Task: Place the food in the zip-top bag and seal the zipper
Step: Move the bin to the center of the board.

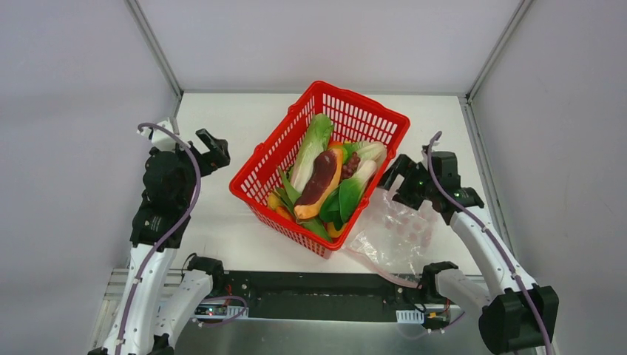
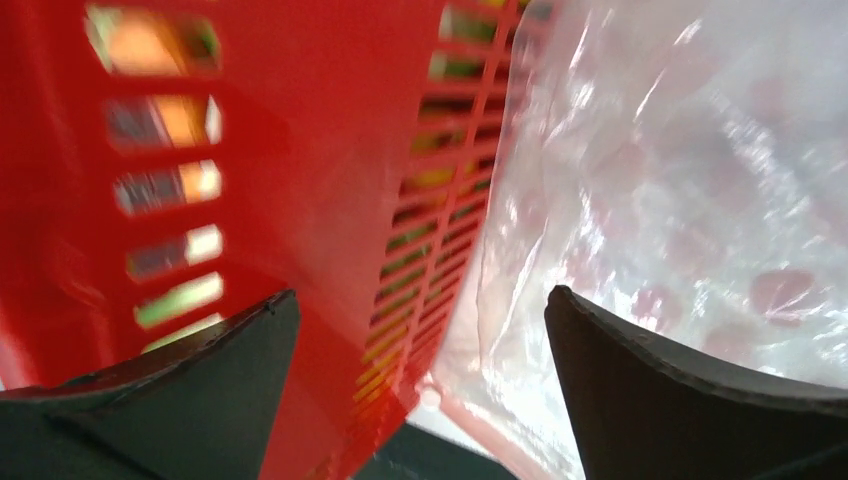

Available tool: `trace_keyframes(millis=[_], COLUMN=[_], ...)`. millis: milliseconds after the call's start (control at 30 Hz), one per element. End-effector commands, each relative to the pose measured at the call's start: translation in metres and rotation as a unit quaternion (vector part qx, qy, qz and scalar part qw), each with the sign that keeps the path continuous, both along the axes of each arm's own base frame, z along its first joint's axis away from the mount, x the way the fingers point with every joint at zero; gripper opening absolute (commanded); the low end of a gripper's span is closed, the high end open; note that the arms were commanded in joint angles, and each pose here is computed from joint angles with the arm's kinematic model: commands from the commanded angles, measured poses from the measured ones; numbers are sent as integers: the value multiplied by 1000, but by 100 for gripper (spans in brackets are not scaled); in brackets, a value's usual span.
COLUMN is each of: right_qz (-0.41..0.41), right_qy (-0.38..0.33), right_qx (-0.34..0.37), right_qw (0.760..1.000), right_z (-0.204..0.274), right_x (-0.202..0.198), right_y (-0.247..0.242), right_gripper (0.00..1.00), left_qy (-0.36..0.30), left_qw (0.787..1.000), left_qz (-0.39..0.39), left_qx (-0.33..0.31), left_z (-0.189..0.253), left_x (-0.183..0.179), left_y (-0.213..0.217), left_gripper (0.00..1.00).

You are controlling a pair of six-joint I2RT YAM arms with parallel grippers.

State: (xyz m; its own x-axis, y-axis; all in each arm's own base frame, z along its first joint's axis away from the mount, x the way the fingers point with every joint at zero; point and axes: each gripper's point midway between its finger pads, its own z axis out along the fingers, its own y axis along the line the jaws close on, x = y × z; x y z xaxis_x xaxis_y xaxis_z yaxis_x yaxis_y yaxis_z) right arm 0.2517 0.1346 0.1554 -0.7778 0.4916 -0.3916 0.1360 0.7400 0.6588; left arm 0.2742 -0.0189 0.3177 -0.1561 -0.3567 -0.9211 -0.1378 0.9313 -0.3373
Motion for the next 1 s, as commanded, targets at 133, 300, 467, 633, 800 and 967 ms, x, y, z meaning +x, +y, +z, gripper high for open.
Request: trace_keyframes(millis=[133, 300, 467, 633, 800, 967], right_qz=[122, 134, 126, 137, 162, 181], right_qy=[11, -50, -83, -83, -60, -56], right_qx=[76, 101, 98, 91, 87, 28], right_qw=[990, 985, 984, 983, 981, 982], right_z=[-7, 13, 22, 17, 14, 17], right_x=[-47, -23, 20, 62, 100, 93], right_y=[71, 114, 148, 183, 213, 196], right_gripper=[92, 88, 87, 87, 87, 86], left_qy=[-77, -82, -87, -87, -77, -63], left_qw=[994, 988, 981, 978, 971, 958], left_qz=[-74, -130, -170, -184, -219, -272], left_qx=[-24, -30, -40, -50, -63, -66], left_z=[41, 51, 63, 65, 64, 63], left_x=[-8, -11, -17, -22, -22, -25], left_y=[-25, -44, -58, -64, -77, -94], left_gripper=[99, 99, 99, 99, 99, 99])
